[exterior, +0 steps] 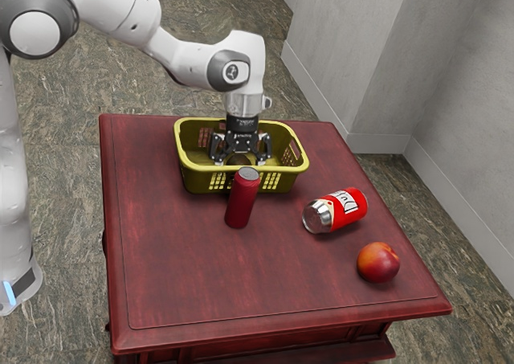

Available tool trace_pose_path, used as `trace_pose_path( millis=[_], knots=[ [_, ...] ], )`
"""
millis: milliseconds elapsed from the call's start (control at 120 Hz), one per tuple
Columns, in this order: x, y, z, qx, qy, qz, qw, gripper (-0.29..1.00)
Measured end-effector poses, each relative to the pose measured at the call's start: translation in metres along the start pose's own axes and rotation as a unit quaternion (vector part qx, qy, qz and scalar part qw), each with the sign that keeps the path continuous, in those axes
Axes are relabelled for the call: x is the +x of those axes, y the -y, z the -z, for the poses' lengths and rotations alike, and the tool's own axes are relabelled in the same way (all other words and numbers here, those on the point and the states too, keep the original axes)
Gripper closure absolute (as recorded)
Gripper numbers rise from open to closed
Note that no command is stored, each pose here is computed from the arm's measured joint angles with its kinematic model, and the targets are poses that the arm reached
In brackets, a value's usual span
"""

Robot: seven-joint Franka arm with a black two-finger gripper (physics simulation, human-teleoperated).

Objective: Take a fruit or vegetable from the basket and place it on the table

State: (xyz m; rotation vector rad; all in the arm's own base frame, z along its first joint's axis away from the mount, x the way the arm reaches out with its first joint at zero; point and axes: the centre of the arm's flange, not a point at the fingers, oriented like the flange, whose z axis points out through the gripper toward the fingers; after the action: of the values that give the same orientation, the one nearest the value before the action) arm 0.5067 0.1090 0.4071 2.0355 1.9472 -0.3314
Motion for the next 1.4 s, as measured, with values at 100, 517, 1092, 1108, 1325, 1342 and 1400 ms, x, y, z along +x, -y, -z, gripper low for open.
trace_pose_path(
  millis=[100, 517, 1092, 1108, 1325, 1342, 1400],
  knots=[
    [0.000, 0.000, 0.000, -0.001, 0.001, -0.002, 1.000, 0.01],
    [0.005, 0.001, 0.000, -0.007, 0.011, 0.006, 1.000, 0.41],
    [-0.117, 0.031, 0.134, -0.100, -0.072, -0.123, 0.985, 0.58],
    [-0.132, 0.032, 0.134, -0.100, -0.075, -0.136, 0.983, 0.58],
    [-0.274, 0.037, 0.097, -0.071, -0.096, -0.233, 0.965, 0.55],
    [-0.283, 0.035, 0.093, -0.069, -0.095, -0.237, 0.964, 0.54],
    [-0.307, 0.031, 0.082, -0.063, -0.088, -0.245, 0.963, 0.50]
  ],
)
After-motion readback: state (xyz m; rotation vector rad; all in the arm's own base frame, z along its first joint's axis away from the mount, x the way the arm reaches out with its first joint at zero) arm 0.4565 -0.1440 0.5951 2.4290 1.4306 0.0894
